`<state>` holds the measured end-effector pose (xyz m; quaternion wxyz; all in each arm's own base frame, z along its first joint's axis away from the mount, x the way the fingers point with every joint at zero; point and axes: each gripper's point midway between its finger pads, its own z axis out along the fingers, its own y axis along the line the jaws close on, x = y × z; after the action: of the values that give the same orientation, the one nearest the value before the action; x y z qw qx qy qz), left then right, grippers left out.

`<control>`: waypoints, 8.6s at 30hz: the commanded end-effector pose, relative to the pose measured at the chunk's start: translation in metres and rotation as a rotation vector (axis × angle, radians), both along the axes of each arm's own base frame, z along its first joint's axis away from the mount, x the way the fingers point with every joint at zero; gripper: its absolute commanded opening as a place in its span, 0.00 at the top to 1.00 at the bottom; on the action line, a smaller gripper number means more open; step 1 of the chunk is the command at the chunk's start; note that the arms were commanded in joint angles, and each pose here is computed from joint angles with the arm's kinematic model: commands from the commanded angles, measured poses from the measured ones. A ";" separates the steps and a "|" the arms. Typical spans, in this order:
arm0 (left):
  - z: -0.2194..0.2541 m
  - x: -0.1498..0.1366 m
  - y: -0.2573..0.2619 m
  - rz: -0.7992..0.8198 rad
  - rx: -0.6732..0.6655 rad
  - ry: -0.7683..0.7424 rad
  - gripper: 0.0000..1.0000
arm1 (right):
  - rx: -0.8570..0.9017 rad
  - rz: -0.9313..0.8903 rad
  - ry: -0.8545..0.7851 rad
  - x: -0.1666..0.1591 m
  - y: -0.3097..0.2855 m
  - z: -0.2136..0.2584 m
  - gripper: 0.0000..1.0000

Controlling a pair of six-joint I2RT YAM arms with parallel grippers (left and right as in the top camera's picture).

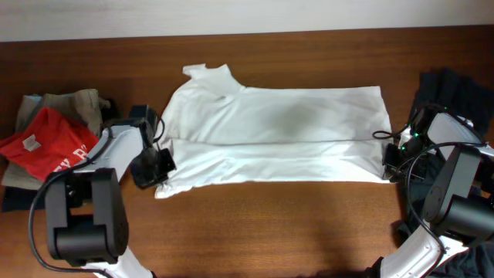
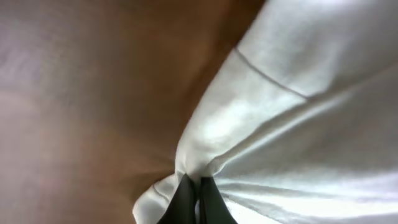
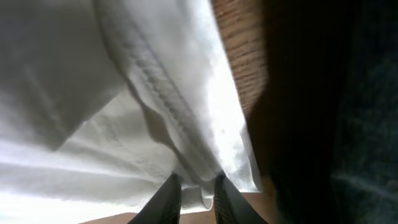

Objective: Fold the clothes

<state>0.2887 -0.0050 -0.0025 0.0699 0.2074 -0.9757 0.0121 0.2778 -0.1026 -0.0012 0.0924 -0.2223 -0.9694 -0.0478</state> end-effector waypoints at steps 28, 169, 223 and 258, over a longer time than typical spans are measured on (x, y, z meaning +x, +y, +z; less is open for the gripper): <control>0.010 0.304 -0.081 -0.472 -0.236 -0.843 0.15 | 0.210 0.051 -0.511 0.074 0.040 0.144 0.01; 0.068 0.063 -0.041 -0.359 -0.066 -0.003 0.76 | 0.251 0.956 -0.031 0.024 0.317 0.044 0.83; 0.081 0.176 -0.126 -0.733 -0.418 -0.405 0.19 | 0.403 0.764 -0.316 0.080 0.264 0.131 0.10; 0.267 0.075 0.299 0.294 0.317 -0.448 0.05 | 0.231 0.576 -0.210 0.083 0.162 0.121 0.10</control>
<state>0.3758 0.2847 0.2494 -0.1671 0.3070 -0.9338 -0.0769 0.3591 0.0631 0.1094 0.0406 0.0818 -0.9833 -0.1573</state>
